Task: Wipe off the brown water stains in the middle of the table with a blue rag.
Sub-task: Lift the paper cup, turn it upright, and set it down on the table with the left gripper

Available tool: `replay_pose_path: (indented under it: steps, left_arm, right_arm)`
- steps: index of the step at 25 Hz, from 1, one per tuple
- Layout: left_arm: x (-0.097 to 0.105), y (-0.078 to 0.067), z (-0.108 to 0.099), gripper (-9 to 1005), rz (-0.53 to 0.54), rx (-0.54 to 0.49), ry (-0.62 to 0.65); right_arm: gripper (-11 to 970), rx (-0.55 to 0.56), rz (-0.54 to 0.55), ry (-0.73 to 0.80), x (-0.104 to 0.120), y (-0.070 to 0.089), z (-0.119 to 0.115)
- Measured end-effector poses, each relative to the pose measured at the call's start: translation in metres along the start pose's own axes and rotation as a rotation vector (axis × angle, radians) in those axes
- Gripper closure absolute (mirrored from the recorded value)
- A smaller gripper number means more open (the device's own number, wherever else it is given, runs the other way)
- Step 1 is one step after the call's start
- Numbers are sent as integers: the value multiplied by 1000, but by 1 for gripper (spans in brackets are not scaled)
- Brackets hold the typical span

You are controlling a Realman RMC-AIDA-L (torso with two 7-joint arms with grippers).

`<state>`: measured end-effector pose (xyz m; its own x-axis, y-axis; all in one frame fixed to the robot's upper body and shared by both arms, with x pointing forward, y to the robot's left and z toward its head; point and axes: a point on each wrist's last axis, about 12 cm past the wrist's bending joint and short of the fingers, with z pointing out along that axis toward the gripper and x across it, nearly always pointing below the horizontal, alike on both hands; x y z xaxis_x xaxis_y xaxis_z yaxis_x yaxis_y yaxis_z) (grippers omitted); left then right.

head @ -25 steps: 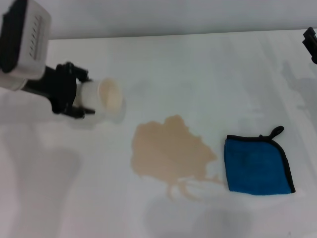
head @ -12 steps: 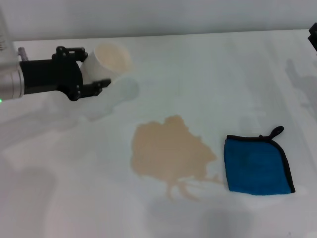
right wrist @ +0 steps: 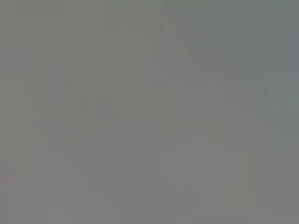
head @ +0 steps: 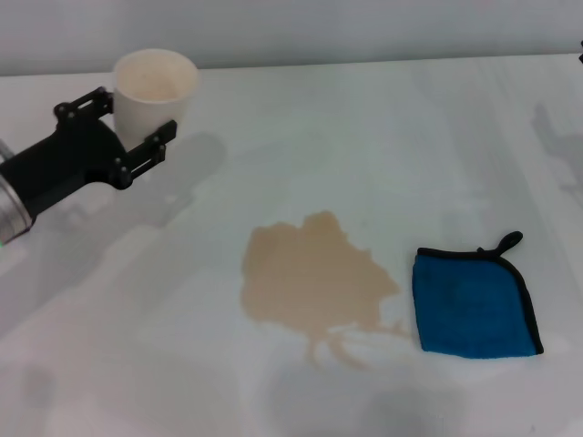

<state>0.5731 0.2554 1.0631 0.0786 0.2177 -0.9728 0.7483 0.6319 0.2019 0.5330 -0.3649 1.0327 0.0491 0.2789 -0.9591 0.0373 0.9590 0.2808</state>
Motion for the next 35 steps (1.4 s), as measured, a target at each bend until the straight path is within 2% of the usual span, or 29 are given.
replay_pose_path:
  steps: [4, 8, 10, 13, 18, 22, 27, 35]
  left_arm:
    - [12, -11, -5, 381, -59, -102, -25]
    - [26, -23, -1, 382, -151, -274, -24]
    - [31, -30, 3, 382, -163, -310, 1]
    - [34, -35, 7, 382, -180, -319, 23]
    - [41, -47, 16, 382, -294, -373, 68]
    - [46, -54, 21, 381, -319, -368, 128]
    - [50, -59, 18, 383, -341, -375, 146]
    - [59, -59, 12, 384, -348, -391, 208]
  right_arm:
    - [112, -2, -7, -8, -3, -1, 2]
    - [112, -4, -8, -9, -3, -1, 3]
    - [112, -3, -8, -8, -3, -1, 2]
    - [112, -3, -7, -6, -2, -1, 1]
    - [113, -4, 1, -4, 0, 1, 0]
    - [113, -4, 4, -3, 1, 2, -1]
    - [113, -6, 6, -5, 1, 3, 0]
    - [114, -9, 7, -6, 0, 4, 1]
